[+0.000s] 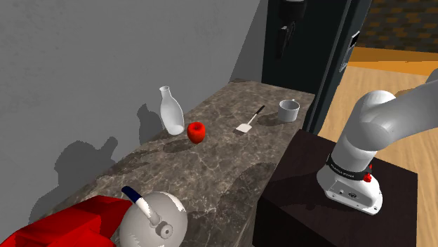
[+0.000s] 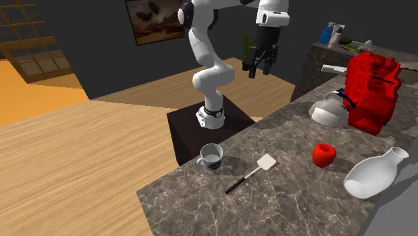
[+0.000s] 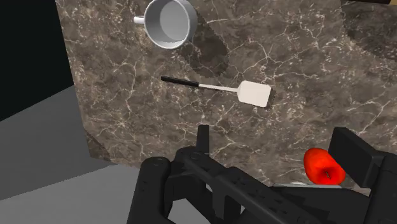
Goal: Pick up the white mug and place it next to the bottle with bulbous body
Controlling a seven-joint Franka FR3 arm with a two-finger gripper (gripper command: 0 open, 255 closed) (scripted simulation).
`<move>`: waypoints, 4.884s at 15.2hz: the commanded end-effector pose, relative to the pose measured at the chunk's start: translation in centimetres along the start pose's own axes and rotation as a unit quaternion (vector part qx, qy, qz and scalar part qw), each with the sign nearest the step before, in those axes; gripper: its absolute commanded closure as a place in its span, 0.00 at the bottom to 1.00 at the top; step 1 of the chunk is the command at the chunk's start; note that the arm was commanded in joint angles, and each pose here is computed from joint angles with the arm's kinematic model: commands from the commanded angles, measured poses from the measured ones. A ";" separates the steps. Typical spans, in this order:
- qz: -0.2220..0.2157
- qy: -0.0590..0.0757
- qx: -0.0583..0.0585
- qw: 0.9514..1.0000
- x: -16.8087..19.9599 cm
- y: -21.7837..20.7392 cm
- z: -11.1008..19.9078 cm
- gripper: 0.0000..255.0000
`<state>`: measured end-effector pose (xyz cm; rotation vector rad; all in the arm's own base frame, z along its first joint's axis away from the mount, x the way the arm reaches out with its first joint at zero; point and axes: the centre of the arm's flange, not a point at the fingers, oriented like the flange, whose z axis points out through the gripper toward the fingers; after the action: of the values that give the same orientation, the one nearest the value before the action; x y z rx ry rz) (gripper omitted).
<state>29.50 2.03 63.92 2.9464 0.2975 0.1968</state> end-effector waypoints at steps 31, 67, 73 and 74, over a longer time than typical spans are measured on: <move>0.062 -0.030 0.060 0.996 -6.2 10.4 34.5 0.00; 0.062 -0.030 0.060 0.996 -5.5 11.5 29.7 1.00; 0.062 -0.030 0.060 0.996 -5.1 12.1 26.6 1.00; 0.062 -0.030 0.060 0.996 -5.1 12.2 26.1 1.00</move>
<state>30.84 -14.96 39.53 3.0863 0.1211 0.1099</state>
